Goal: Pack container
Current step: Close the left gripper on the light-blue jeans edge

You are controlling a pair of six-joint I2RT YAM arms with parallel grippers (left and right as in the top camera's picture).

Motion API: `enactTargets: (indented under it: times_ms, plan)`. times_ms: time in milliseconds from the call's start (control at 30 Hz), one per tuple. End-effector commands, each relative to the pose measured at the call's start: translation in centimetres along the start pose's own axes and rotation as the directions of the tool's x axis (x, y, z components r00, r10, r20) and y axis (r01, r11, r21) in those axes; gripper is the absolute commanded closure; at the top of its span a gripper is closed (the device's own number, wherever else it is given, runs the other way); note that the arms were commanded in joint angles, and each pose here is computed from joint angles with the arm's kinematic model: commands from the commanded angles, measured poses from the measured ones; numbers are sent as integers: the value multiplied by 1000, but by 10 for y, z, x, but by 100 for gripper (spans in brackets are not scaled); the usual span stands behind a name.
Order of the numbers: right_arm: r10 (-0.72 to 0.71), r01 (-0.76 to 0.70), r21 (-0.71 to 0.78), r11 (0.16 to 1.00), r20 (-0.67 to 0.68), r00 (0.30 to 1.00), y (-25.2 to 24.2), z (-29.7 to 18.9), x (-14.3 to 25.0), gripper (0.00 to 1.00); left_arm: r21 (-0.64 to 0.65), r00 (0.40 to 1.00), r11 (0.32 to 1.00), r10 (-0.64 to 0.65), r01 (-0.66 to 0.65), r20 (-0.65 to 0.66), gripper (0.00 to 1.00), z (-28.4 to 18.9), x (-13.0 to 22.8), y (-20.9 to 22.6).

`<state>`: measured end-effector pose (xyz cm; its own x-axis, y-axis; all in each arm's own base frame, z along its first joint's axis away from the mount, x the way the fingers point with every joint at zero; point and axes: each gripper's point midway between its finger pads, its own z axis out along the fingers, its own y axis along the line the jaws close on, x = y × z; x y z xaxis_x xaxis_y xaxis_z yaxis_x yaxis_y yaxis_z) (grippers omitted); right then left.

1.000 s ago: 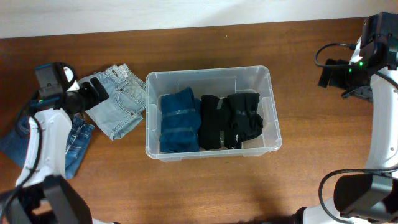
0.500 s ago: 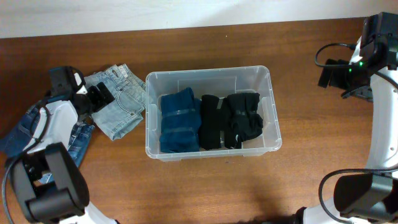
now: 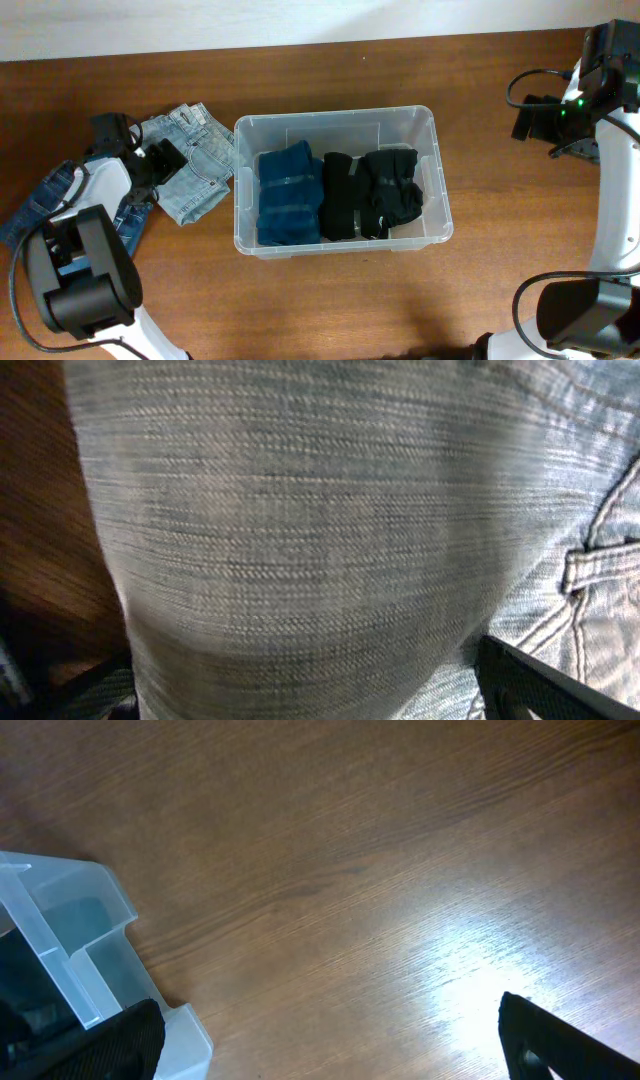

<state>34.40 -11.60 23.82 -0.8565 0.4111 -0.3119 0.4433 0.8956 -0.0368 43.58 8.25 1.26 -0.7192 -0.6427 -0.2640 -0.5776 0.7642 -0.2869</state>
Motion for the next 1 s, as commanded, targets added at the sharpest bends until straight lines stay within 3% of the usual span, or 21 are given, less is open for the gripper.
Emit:
enactTargets:
  times_ms: [0,167,333,500,700,967]
  plan:
    - [11,-11,14,1000,3,1000,-4,0,-1,2,-41,996,998,-50,46,-78,0,26,20,16]
    - [11,-11,14,1000,3,1000,-4,0,-1,1,-40,996,998,-49,46,-76,2,30,20,16]
    - [12,-12,14,1000,3,1000,-4,0,-1,1,-38,996,998,-44,41,-73,41,30,19,15]
    - [11,-11,14,1000,3,1000,-4,0,-1,1,-31,998,1000,0,-2,-69,59,30,17,15]
    - [12,-12,14,1000,3,1000,-4,0,-1,2,-24,996,997,70,-72,-61,96,27,12,14]
    - [12,-12,14,1000,3,1000,-4,0,-1,2,24,997,998,62,-61,-36,99,16,-6,4]
